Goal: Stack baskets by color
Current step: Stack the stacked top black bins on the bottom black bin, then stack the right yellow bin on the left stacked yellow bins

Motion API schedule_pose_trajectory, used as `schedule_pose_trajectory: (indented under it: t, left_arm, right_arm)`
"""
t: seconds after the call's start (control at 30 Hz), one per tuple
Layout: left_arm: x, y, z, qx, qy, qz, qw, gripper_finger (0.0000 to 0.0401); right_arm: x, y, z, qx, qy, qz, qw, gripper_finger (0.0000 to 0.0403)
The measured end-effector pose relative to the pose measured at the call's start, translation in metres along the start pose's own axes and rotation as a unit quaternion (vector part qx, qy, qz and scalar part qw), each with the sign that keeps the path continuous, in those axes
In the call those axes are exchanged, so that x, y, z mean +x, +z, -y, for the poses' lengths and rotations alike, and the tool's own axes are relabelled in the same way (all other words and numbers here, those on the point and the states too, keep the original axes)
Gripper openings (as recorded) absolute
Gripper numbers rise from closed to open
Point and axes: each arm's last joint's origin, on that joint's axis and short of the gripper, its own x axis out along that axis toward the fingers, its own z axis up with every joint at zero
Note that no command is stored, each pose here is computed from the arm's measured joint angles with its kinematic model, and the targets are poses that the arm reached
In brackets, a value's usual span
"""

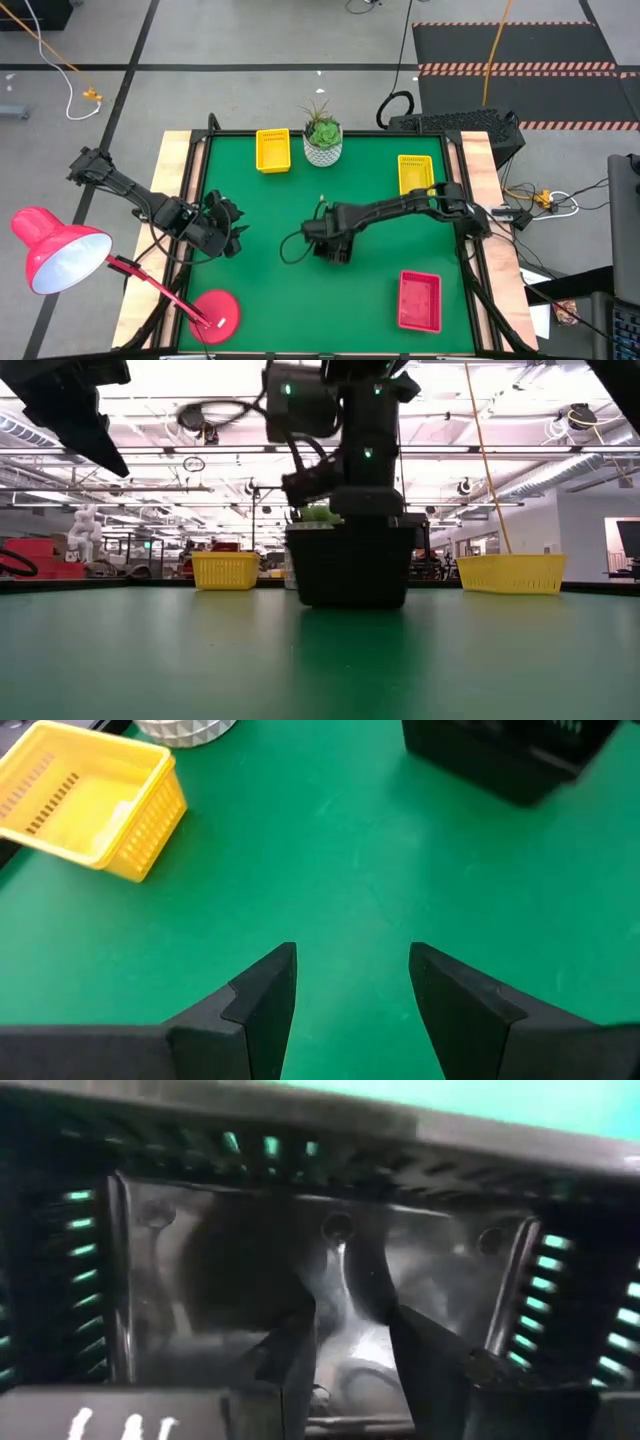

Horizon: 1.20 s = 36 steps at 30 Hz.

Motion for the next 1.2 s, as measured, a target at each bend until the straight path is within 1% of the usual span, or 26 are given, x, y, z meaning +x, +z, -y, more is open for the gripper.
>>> schedule_pose_trajectory:
  t: [0.1, 0.23, 0.33, 0.43, 0.53, 0.63, 0.73, 0.87, 0.97, 1.07, 1.2]
  left_arm:
    - [0.000, -0.001, -0.001, 0.000, 0.005, -0.005, 1.000, 0.0198]
    - [0.000, -0.002, -0.002, 0.000, 0.008, -0.008, 1.000, 0.0198]
    - [-0.001, -0.003, -0.001, 0.000, 0.005, -0.008, 1.000, 0.0198]
    - [-0.002, -0.004, 0.000, 0.000, 0.002, -0.008, 1.000, 0.0198]
    - [-0.003, -0.005, 0.002, 0.003, -0.002, -0.009, 1.000, 0.0198]
    - [-0.004, -0.006, 0.002, 0.005, -0.005, -0.008, 1.000, 0.0198]
    - [-0.004, -0.006, 0.003, 0.004, -0.007, -0.008, 1.000, 0.0198]
    - [-0.004, -0.006, 0.003, 0.004, -0.007, -0.008, 1.000, 0.0198]
    - [-0.004, -0.006, 0.003, 0.003, -0.007, -0.008, 1.000, 0.0198]
    - [-0.004, -0.006, 0.003, 0.003, -0.007, -0.007, 1.000, 0.0198]
    - [-0.005, -0.007, 0.004, 0.005, -0.009, -0.007, 1.000, 0.0198]
  right_arm:
    - [0.001, -0.003, 0.018, -0.005, -0.021, -0.028, 0.999, 0.0125]
    - [-0.001, -0.006, 0.041, -0.013, -0.054, -0.046, 0.997, 0.0125]
    - [-0.002, -0.008, 0.058, -0.029, -0.074, -0.043, 0.996, 0.0125]
    - [-0.005, -0.013, 0.073, -0.017, -0.077, -0.029, 0.996, 0.0125]
    - [-0.010, -0.020, 0.082, -0.003, -0.078, -0.017, 0.997, 0.0125]
    - [-0.024, -0.030, 0.084, 0.003, -0.090, -0.004, 0.996, 0.0125]
    - [-0.053, -0.039, 0.084, 0.016, -0.100, 0.031, 0.994, 0.0125]
    - [-0.100, -0.064, 0.085, 0.038, -0.097, 0.069, 0.992, 0.0125]
    - [-0.120, -0.087, 0.086, 0.059, -0.094, 0.077, 0.991, 0.0125]
    - [-0.121, -0.113, 0.088, 0.080, -0.094, 0.070, 0.990, 0.0125]
    - [-0.104, -0.149, 0.090, 0.103, -0.083, 0.045, 0.990, 0.0125]
